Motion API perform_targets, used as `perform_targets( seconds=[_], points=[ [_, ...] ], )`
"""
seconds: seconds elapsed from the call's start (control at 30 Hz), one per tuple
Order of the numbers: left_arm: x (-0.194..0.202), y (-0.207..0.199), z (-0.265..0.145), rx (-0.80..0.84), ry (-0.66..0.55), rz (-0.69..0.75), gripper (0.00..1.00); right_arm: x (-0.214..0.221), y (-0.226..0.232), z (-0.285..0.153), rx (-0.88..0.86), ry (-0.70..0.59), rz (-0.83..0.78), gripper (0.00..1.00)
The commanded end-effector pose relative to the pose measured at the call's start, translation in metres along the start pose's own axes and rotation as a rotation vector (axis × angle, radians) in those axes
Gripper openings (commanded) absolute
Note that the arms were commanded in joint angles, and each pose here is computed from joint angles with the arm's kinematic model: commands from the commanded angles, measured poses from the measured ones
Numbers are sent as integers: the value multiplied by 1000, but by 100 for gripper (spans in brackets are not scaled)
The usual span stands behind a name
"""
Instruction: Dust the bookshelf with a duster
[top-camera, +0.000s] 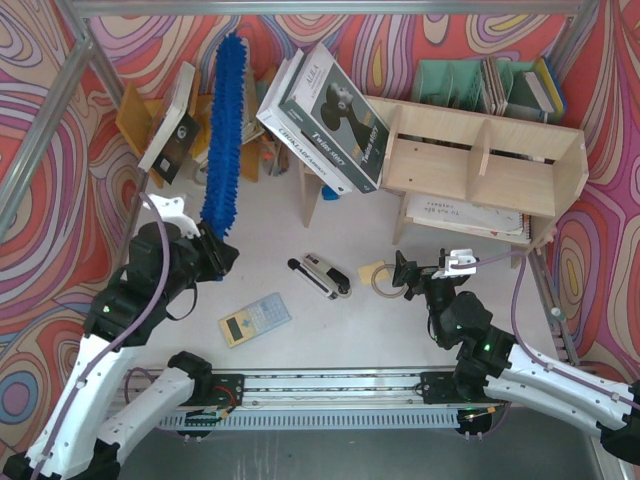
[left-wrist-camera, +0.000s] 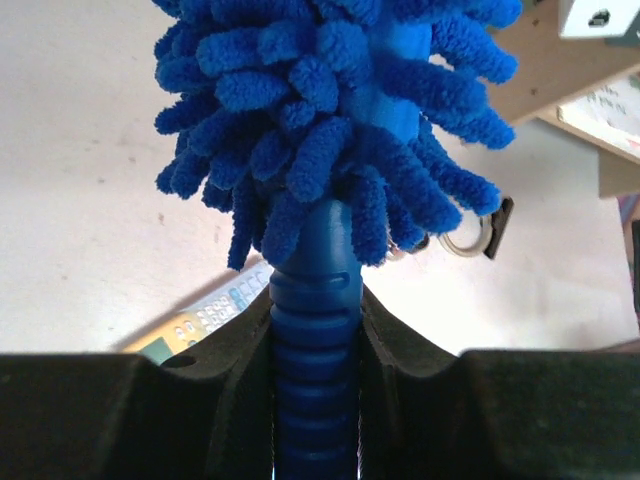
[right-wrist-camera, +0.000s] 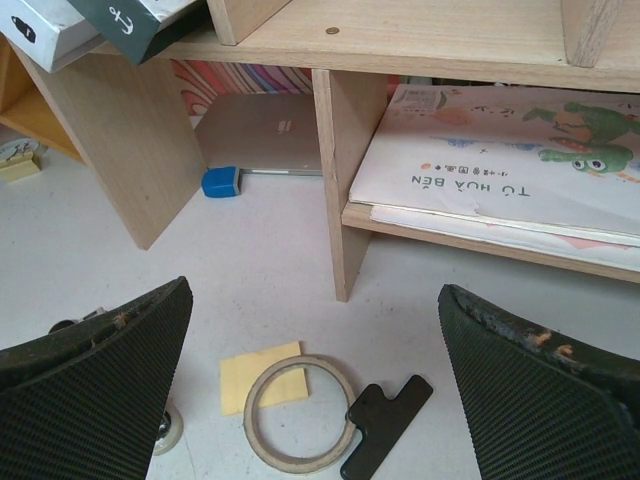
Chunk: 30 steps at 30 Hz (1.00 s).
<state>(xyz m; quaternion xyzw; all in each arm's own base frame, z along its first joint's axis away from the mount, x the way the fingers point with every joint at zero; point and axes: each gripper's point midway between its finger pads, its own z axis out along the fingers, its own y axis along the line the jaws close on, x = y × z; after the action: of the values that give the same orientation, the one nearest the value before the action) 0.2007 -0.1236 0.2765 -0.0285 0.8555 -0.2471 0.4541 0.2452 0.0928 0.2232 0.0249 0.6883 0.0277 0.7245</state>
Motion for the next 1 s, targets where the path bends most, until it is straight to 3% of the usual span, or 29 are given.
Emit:
perform_targets(
  seconds=[0.0,0.17,0.4,0.97],
  points=[
    [-22,27,-10,-181,-55,48,0,-19,-3,1,17,-36,50,99],
    [-35,36,-18,-275,-70,35,0,-21,-6,-1,22,-44,60,99],
    [-73,32,-34,-293,-184,114,0,-20,-5,-1,20,-42,58,99],
    [-151,0,-94,-205,-496,266,0,-18,-4,1,22,-37,47,99]
  ],
)
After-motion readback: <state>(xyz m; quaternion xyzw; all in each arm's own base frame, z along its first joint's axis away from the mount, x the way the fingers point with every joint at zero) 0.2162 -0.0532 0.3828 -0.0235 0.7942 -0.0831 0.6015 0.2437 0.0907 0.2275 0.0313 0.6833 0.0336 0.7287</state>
